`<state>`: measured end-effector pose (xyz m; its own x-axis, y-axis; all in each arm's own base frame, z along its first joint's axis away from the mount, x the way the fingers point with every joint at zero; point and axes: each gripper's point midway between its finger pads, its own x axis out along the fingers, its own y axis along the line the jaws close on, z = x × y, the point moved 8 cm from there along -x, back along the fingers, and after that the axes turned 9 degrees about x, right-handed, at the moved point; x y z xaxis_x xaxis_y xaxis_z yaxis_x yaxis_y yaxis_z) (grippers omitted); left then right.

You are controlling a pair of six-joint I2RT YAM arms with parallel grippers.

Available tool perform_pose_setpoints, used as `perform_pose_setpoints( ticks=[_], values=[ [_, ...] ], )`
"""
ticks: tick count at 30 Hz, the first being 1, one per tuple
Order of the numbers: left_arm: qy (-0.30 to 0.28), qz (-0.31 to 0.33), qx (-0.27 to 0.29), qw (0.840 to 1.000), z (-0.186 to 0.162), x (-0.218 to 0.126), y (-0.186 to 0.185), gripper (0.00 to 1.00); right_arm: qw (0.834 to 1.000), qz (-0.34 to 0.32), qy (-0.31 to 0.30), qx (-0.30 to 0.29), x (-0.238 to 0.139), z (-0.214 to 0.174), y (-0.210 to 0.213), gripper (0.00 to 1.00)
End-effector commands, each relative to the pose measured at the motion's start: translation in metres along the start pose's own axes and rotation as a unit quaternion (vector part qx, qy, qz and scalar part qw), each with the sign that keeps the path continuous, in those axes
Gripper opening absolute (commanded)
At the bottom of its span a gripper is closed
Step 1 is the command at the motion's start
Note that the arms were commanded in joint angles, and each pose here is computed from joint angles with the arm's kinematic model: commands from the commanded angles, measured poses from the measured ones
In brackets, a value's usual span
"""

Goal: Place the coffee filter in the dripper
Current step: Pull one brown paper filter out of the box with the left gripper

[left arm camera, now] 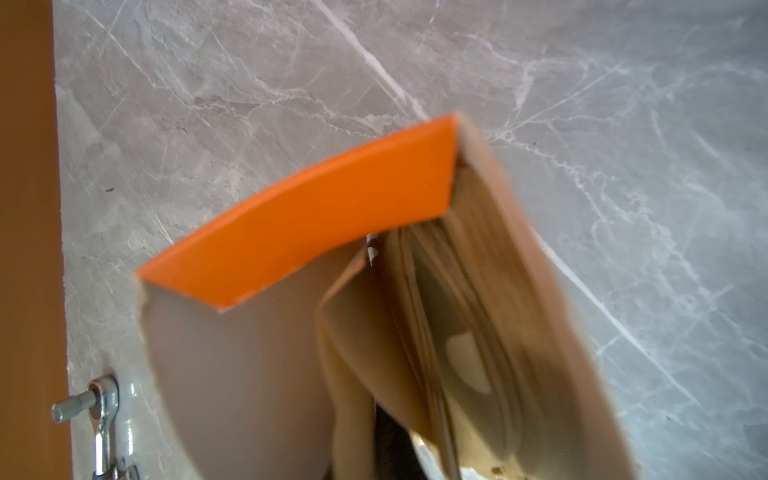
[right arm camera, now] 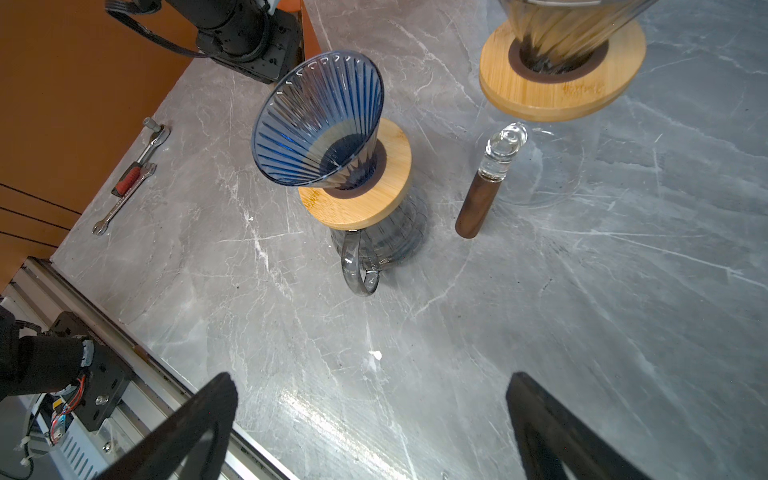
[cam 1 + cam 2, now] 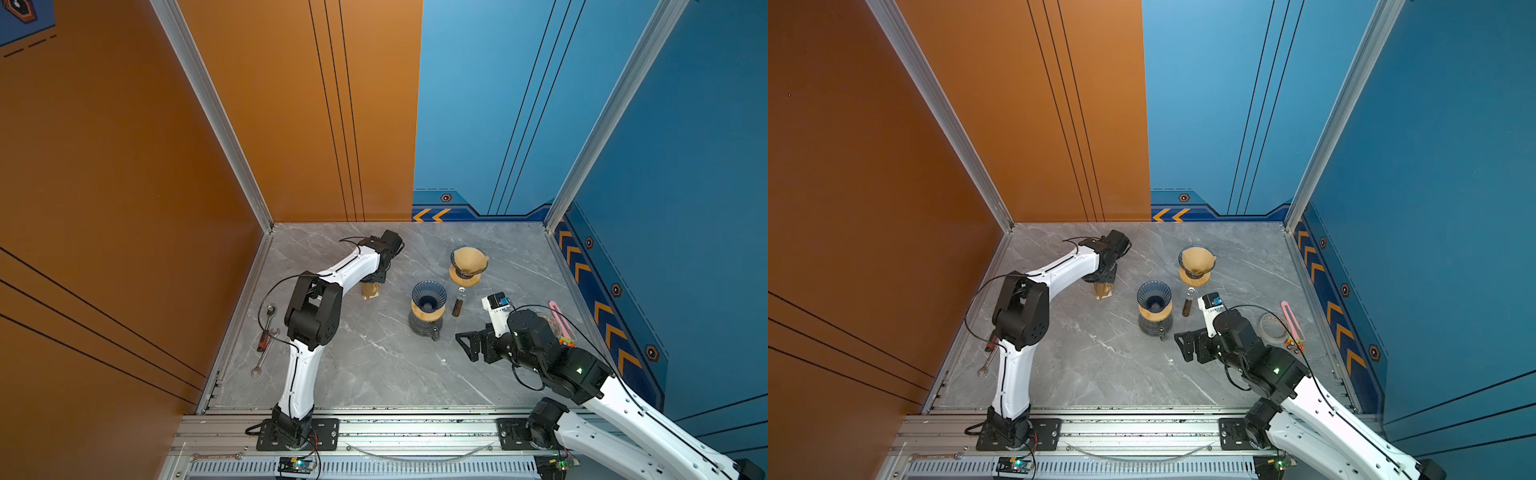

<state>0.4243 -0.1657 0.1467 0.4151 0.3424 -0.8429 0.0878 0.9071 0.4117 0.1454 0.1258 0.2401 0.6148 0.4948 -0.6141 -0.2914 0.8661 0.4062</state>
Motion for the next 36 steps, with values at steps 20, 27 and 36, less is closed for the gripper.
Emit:
perform_pose_setpoints(
  ticks=[20, 27, 36],
  values=[
    [-0.051, -0.103, -0.037, 0.993, -0.009, -0.091, 0.036, 0.0, 1.0, -0.003, 0.007, 0.004, 0.002, -0.002, -0.001, 1.0],
    [-0.053, -0.189, -0.044, 0.98, -0.013, -0.131, 0.041, 0.0, 1.0, -0.001, 0.007, 0.006, 0.003, -0.001, 0.0, 1.0],
    [-0.064, -0.26, -0.02, 0.963, -0.014, -0.18, 0.054, 0.0, 1.0, -0.003, 0.008, 0.006, 0.004, -0.001, 0.0, 1.0]
  ],
)
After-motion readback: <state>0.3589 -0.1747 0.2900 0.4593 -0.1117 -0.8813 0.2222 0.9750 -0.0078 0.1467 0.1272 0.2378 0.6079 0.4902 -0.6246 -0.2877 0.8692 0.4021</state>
